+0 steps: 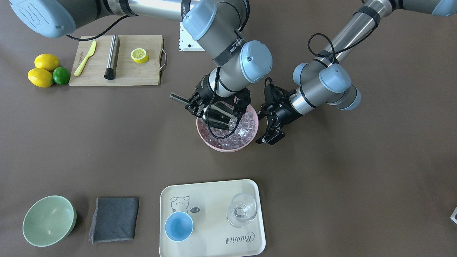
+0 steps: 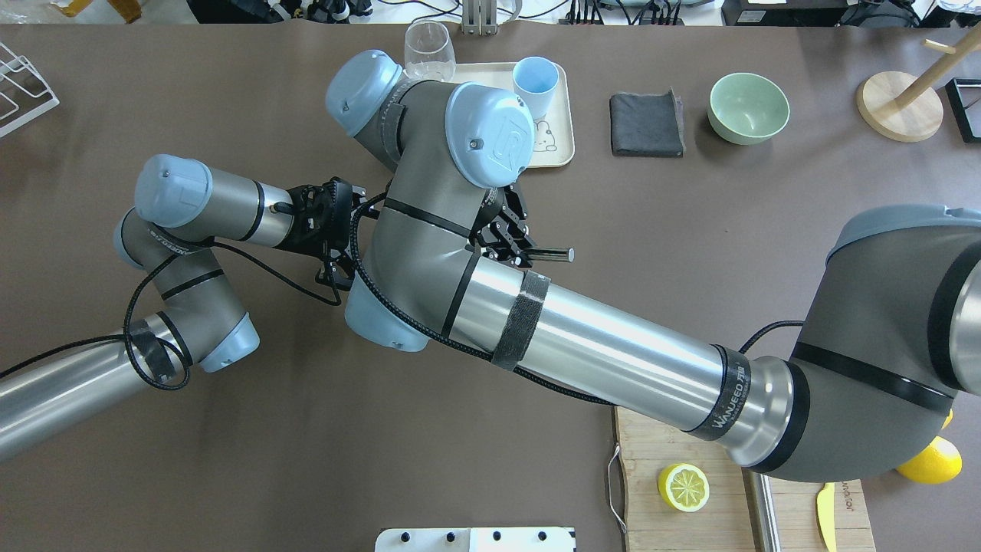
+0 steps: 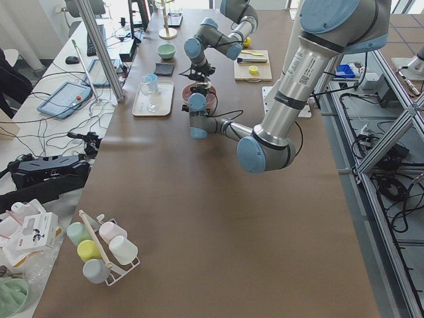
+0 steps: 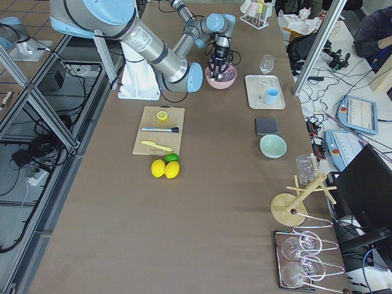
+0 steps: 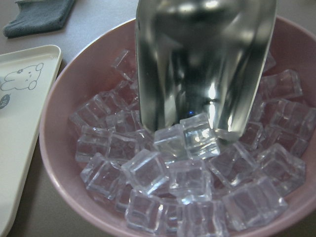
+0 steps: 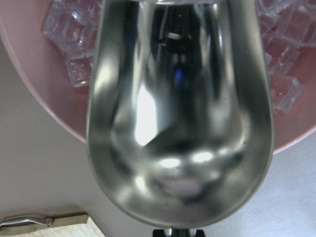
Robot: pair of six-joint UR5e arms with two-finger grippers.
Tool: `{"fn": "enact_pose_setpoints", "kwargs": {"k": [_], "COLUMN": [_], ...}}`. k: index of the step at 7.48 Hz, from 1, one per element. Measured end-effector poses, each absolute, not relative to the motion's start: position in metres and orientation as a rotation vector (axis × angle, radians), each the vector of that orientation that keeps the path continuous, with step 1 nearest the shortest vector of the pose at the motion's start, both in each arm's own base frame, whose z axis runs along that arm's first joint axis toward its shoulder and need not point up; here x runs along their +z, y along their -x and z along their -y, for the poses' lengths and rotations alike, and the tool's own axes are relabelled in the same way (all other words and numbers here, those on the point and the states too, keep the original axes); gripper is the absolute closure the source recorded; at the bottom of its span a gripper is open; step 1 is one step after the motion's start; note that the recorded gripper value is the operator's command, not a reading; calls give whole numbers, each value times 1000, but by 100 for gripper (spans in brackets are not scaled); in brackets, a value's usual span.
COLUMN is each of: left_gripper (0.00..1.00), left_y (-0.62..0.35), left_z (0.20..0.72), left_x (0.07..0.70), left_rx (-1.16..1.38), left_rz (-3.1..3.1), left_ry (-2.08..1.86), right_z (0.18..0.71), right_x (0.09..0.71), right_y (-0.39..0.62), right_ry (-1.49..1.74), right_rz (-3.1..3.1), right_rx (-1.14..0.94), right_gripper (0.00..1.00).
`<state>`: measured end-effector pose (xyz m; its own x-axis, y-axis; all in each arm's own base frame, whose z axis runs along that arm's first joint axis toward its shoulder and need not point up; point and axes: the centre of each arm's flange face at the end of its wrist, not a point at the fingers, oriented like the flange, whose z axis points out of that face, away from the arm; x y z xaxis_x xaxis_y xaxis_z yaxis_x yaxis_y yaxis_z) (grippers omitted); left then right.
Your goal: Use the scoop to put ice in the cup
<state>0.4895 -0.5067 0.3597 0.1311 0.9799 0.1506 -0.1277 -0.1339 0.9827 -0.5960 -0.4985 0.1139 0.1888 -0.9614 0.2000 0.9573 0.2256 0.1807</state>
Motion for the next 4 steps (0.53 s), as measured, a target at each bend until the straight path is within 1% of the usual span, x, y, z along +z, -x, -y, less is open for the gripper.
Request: {"fn": "enact_pose_setpoints", "kwargs": {"k": [4], "left_gripper": [3], "left_y": [-489], "left_z": [507], "left_x": [359], "left_rx": [1260], "left_rz": [-947], "left_ry": [-1288], "right_z": [500], "right_x": [105], "right_y": [598], "right_ry": [-45], "right_rz": [303], "right_rx": [-1358], "right_gripper": [100]}}
